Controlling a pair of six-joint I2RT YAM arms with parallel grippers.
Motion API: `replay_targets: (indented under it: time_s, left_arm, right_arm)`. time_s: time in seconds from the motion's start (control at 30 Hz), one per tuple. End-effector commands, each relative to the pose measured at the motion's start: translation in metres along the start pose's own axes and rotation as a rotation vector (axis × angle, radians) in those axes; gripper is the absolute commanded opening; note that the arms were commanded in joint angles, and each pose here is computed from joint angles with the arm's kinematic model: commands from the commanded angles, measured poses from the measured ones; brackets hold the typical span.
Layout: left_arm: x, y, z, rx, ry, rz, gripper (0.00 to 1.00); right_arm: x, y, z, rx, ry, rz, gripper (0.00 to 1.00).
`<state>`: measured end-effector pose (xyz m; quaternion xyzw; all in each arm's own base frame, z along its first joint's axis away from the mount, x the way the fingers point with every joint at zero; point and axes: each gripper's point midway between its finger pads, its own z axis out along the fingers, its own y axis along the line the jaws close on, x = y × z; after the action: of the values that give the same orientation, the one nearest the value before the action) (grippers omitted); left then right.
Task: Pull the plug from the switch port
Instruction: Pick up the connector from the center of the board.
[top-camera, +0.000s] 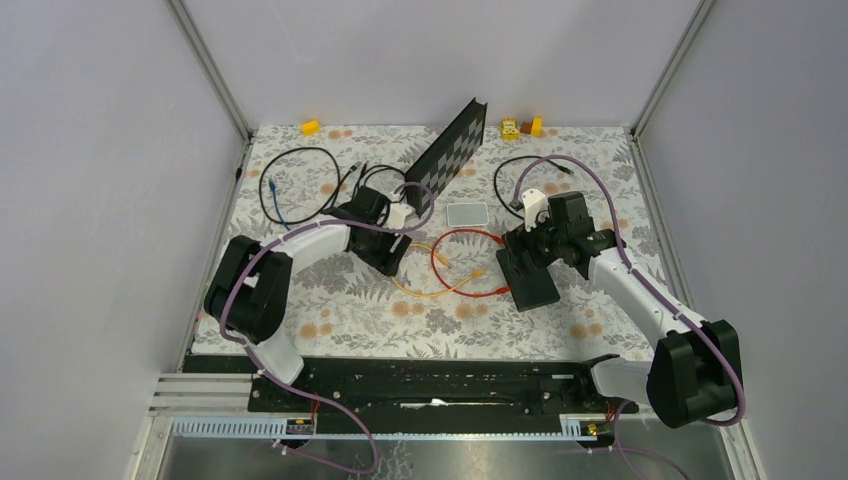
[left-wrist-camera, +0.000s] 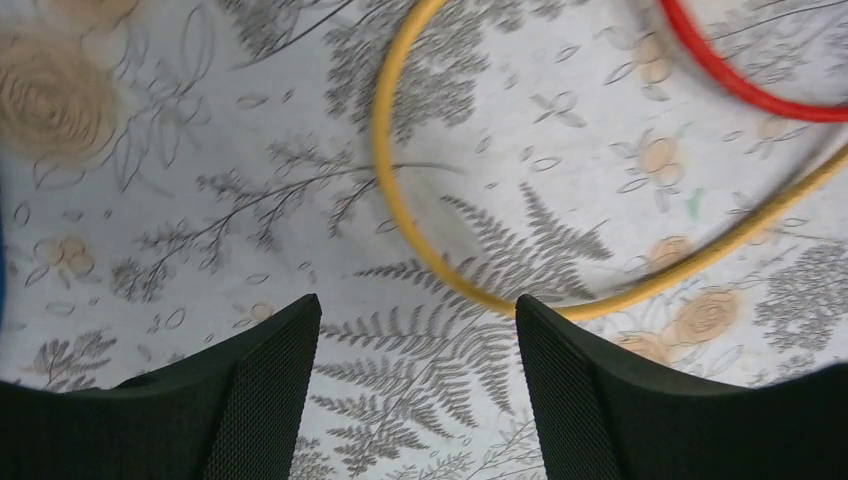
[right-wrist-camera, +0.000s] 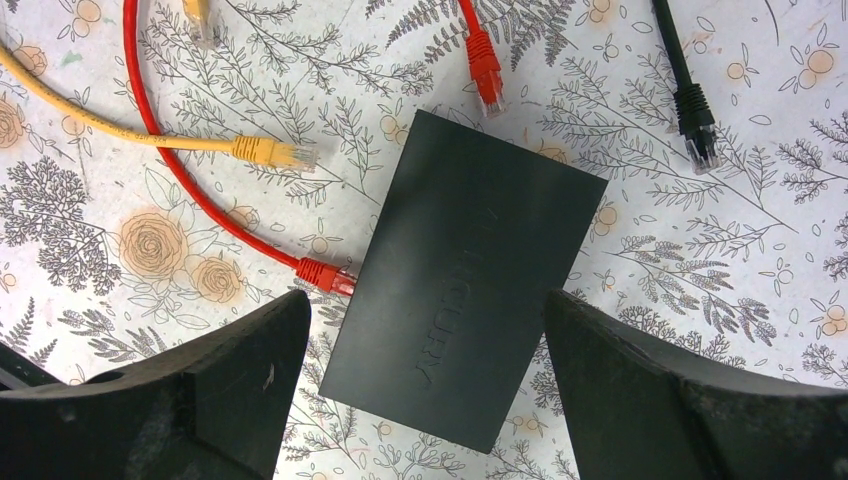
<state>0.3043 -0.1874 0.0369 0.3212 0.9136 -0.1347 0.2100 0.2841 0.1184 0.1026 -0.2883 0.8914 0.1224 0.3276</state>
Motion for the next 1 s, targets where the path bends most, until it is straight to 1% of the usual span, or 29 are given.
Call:
replay_targets:
  time_s: [0.0, 0.1, 0.23, 0.3, 0.43, 0.73, 0.83, 0.97]
  left_arm:
    - [0.01, 0.013, -0.004, -0.013, 0.027, -0.052, 0.74]
    - [0.011, 0.009, 0.003, 0.021, 0.043, -0.089, 0.73]
    - [0.011, 0.004, 0.007, 0.054, 0.052, -0.111, 0.67]
    - [0.011, 0.002, 0.009, 0.067, 0.054, -0.118, 0.66]
    - [0.009, -0.003, 0.012, 0.092, 0.053, -0.144, 0.65]
    - [-0.007, -0.009, 0.009, 0.118, -0.015, -0.174, 0.66]
    - [-0.005, -0.008, 0.014, 0.078, -0.01, -0.155, 0.65]
    - [0.007, -0.002, 0.025, -0.066, 0.025, -0.068, 0.65]
  right_arm:
    - [-0.004, -0.005, -0.005, 0.021, -0.015, -0.02, 0.93]
    - [-0.003, -0.005, -0.005, 0.024, -0.013, -0.02, 0.93]
    - [-0.001, -0.006, -0.005, 0.029, -0.011, -0.023, 0.93]
    - [0.0, -0.006, -0.004, 0.028, -0.007, -0.026, 0.93]
    - [0.001, -0.006, -0.002, 0.025, 0.001, -0.027, 0.93]
    - [0.003, -0.006, -0.001, 0.023, 0.01, -0.027, 0.93]
    - [0.003, -0.006, 0.0, 0.023, 0.011, -0.027, 0.93]
    - [0.004, -0.007, 0.001, 0.022, 0.016, -0.027, 0.93]
